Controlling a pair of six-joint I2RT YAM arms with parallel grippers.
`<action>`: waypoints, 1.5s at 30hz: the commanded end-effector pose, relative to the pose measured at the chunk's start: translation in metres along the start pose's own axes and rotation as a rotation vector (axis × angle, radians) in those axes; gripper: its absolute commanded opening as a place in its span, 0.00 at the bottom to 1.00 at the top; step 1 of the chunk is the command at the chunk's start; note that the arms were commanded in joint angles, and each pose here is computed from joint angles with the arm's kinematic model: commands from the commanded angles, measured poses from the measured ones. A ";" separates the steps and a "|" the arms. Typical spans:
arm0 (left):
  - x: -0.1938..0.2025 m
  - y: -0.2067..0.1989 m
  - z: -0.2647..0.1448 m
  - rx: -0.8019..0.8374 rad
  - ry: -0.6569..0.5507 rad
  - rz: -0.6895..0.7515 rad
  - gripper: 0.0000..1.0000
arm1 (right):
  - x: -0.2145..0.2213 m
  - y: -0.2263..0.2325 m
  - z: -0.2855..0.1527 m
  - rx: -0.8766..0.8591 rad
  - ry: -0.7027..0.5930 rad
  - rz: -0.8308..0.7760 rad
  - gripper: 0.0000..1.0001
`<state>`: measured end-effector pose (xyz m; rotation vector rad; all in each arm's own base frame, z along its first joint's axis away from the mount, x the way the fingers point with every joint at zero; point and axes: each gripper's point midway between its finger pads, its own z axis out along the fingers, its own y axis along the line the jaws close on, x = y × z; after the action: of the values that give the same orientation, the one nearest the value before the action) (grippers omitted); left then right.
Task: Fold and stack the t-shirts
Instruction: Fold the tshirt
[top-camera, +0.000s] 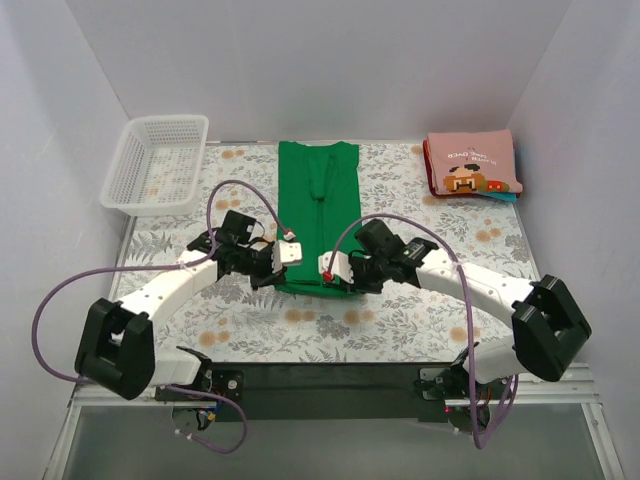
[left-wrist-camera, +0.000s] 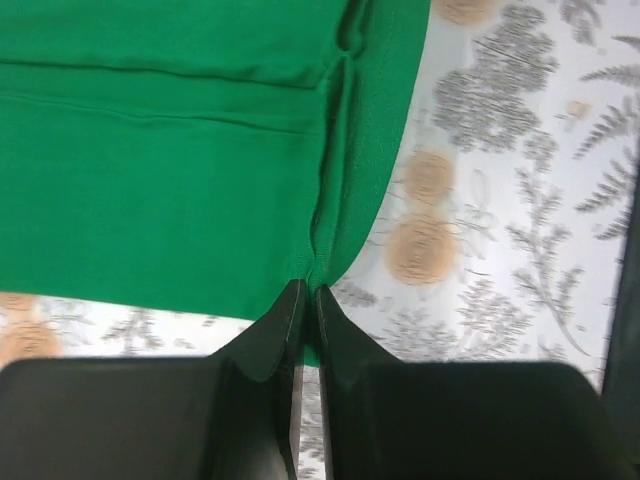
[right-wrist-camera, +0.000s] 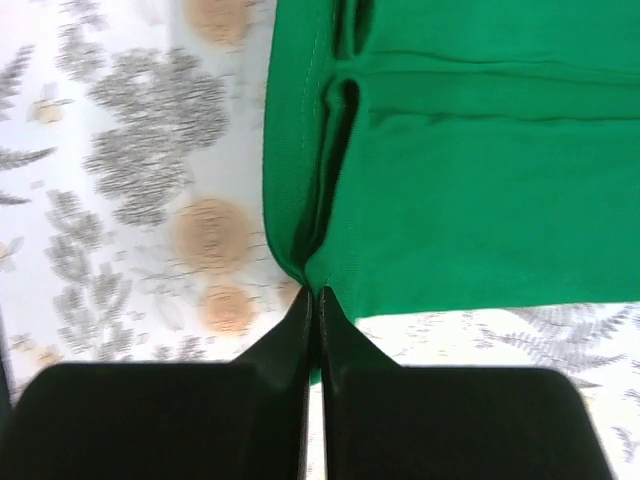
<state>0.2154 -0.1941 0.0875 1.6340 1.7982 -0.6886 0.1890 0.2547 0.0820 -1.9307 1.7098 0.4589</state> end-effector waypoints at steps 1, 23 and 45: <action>-0.018 0.034 -0.001 -0.035 -0.055 0.054 0.00 | -0.017 -0.038 -0.006 0.044 -0.038 -0.062 0.01; -0.020 0.253 0.018 -0.235 -0.124 0.088 0.00 | 0.008 -0.253 0.019 0.223 -0.029 -0.110 0.01; -0.039 0.235 -0.023 -0.399 -0.213 -0.029 0.52 | -0.010 -0.252 -0.040 0.338 -0.122 0.025 0.65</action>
<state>0.4662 -0.1733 0.0878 1.2636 1.7757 -0.4385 0.4619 0.2462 0.1245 -1.6411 1.6791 0.1769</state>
